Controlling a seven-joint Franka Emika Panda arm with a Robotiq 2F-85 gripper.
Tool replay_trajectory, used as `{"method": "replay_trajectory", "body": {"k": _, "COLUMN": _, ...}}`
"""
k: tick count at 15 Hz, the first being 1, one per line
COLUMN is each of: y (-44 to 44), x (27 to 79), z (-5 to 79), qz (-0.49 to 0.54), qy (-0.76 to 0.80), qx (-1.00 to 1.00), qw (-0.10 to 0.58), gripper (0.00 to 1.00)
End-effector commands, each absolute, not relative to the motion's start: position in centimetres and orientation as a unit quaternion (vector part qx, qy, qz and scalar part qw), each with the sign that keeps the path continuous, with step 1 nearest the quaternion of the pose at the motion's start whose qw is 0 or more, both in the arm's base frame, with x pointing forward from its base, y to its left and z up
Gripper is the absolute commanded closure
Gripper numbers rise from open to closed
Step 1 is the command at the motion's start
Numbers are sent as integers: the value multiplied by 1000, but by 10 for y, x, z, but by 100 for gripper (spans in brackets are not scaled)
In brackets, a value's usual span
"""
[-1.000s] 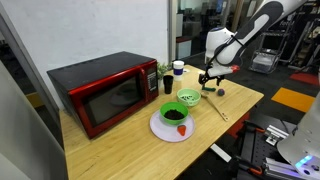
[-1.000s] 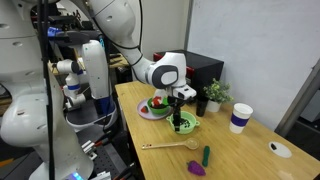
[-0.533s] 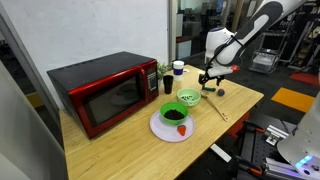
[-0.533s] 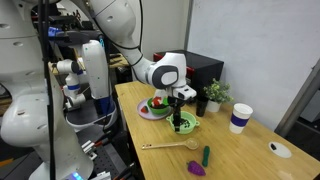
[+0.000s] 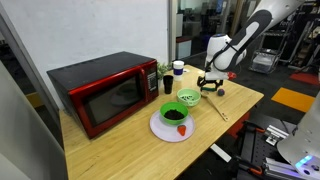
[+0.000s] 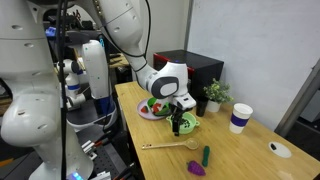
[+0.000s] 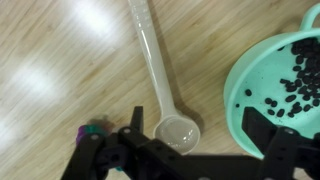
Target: Pour the contents in the green pot into the green bowl, place the zucchini and purple grapes inside the green pot
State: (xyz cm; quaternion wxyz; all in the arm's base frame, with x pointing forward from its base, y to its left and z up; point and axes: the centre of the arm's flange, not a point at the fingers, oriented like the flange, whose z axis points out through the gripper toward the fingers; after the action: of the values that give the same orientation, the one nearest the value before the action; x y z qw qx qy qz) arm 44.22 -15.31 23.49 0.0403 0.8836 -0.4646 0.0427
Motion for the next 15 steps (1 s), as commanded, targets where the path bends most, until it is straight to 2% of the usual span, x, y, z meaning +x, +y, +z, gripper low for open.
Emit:
{"method": "replay_trajectory", "body": {"k": 1, "y": -146, "x": 452, "z": 210, "qz": 57, "qy": -486, "qx": 872, "qw": 19, "gripper": 0}}
{"method": "replay_trajectory", "body": {"k": 7, "y": -133, "x": 468, "z": 196, "qz": 83, "qy": -497, "qx": 864, "qw": 1, "gripper": 0}}
{"method": "replay_trajectory", "body": {"k": 15, "y": -146, "x": 470, "z": 175, "qz": 85, "qy": -511, "qx": 855, "qw": 21, "gripper": 0}}
